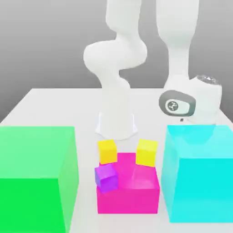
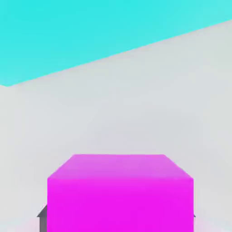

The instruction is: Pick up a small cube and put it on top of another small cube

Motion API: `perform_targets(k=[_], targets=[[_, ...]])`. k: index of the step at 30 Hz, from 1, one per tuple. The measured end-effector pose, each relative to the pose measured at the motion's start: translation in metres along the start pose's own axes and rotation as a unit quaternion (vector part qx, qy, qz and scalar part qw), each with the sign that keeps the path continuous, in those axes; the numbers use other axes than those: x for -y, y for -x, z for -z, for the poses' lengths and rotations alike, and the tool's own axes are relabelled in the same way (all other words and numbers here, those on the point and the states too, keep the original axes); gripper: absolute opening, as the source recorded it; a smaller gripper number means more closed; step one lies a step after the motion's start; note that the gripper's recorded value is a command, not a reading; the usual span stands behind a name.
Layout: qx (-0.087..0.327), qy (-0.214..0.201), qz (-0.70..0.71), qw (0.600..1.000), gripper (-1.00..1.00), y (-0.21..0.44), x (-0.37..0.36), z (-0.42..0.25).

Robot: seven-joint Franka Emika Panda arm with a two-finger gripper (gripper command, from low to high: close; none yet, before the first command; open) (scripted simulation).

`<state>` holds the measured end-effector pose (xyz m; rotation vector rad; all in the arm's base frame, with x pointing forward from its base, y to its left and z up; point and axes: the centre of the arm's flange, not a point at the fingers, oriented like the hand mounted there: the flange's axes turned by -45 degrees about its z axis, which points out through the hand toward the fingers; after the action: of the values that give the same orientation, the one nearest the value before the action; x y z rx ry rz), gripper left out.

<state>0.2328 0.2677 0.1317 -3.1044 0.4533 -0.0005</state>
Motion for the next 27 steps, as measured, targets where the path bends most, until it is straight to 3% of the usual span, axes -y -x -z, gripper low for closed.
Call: perform_targets(k=[13,16,23,27], targets=[[-0.002,0.0,0.006,1.0,-1.0,0.001,0.002,0.065],[-0.015,-0.007,0.043,0.999,-1.0,-0.027,0.014,0.084],[0.038,-0.034,0.261,0.964,-1.0,0.058,0.108,0.107],[0.062,-0.051,0.298,0.951,-1.0,0.031,0.136,0.133]])
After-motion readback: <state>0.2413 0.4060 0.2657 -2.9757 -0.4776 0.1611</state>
